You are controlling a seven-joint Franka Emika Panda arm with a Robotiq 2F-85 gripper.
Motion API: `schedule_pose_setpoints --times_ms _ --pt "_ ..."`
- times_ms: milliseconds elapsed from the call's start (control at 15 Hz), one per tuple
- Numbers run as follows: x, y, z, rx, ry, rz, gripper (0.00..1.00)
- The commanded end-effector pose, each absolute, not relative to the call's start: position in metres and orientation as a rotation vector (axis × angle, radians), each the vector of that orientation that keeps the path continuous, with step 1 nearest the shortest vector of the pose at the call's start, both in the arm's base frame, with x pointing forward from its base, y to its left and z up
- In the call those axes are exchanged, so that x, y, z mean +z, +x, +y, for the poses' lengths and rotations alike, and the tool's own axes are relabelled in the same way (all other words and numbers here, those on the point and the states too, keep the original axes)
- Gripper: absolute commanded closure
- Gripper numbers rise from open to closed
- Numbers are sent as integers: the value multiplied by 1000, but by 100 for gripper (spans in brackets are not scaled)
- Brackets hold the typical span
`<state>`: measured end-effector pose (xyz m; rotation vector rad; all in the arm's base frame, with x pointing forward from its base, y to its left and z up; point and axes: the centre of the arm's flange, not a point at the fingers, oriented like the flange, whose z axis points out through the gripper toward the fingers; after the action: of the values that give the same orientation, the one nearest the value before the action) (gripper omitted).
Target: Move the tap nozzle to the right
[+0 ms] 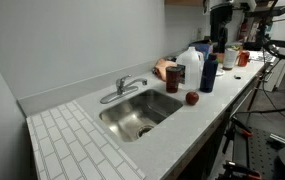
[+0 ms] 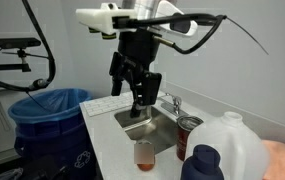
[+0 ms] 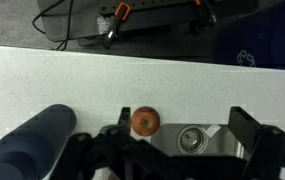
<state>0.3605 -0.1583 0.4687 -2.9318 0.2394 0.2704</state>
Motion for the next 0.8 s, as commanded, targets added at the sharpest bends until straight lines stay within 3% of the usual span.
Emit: schedule_pose_setpoints --times_ms 0,733 --pt "469 361 -158 270 -2932 239 0" --pt "467 366 -123 284 -2994 140 0"
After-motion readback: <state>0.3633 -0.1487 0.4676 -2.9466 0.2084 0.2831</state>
